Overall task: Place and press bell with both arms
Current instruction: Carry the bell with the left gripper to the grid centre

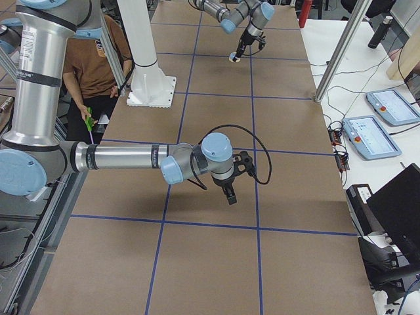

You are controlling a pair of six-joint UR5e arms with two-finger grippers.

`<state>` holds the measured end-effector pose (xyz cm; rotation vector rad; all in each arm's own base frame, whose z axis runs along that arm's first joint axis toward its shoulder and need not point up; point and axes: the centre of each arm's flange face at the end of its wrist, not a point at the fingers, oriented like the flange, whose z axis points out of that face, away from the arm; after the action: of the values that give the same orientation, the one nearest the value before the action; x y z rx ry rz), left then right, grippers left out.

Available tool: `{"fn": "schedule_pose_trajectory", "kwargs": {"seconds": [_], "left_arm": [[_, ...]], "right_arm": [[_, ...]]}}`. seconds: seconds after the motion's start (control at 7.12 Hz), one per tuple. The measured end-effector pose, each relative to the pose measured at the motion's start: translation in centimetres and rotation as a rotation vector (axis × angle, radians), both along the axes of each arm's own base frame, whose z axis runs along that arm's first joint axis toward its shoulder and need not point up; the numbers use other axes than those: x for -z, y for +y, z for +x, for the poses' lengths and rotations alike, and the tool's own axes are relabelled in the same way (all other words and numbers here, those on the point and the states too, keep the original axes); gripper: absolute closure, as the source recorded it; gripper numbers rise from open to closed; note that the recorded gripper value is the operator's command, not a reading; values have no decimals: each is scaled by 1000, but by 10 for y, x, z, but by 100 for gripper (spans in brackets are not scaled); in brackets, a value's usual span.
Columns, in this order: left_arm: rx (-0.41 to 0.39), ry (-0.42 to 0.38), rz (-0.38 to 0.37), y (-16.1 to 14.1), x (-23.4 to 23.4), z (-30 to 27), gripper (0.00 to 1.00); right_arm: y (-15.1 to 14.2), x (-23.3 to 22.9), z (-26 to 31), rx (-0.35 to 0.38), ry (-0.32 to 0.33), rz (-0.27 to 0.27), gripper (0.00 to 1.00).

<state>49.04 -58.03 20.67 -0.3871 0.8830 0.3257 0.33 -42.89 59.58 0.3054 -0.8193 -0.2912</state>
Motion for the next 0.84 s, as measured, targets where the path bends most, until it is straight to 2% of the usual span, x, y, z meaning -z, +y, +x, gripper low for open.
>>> {"fn": "schedule_pose_trajectory", "kwargs": {"seconds": [0.28, 0.7, 0.84], "left_arm": [[49, -4, -38, -6, 13, 86, 97], [94, -60, -66, 9, 33, 155, 73], [96, -71, -70, 14, 33, 162, 72]], "right_arm": [[0, 1, -3, -16, -7, -24, 0], [1, -1, -5, -24, -9, -43, 0], [1, -3, -6, -23, -7, -47, 0]]}}
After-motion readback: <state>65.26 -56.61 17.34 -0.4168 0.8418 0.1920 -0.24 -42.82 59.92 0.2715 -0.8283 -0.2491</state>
